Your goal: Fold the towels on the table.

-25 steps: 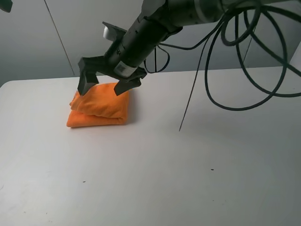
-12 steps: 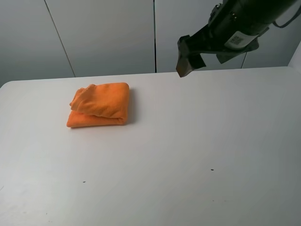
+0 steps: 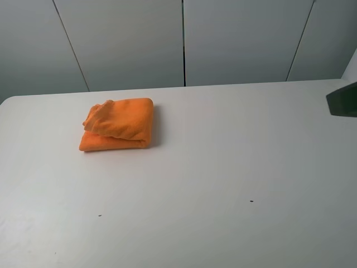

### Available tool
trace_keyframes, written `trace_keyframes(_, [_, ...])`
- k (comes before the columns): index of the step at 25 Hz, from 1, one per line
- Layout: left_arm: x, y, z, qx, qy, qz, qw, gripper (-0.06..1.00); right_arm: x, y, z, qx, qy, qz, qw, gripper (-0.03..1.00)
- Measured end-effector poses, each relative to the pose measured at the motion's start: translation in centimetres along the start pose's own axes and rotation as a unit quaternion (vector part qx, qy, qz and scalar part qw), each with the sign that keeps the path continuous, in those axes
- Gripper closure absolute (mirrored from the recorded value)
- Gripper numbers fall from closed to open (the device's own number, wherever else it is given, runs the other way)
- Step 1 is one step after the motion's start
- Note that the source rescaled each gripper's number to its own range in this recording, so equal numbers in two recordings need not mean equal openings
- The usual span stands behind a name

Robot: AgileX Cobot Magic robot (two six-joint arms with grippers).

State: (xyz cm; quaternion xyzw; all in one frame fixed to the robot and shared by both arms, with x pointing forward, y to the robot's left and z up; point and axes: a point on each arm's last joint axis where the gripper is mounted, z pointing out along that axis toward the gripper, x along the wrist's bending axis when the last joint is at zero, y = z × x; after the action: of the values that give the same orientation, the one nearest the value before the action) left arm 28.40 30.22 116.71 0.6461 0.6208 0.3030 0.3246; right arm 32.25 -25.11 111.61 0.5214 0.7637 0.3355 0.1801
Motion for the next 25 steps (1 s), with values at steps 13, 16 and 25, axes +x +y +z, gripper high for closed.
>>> trace_keyframes(13, [1.2,-10.4,0.7,-0.061,0.013,0.005,0.998,-0.05,-2.0,-9.2,-3.1,-0.097,0.012,-0.016,0.995,-0.03])
trace_keyframes(16, [1.2,-11.6,1.0,-0.078,0.012,0.009,0.997,-0.05,-2.2,-10.7,-2.3,-0.104,0.012,-0.025,0.994,-0.03])
trace_keyframes(25, [0.8,-12.2,2.7,-0.078,-0.004,0.030,0.996,-0.05,-2.3,-11.7,-2.9,-0.144,0.018,-0.037,0.989,-0.03])
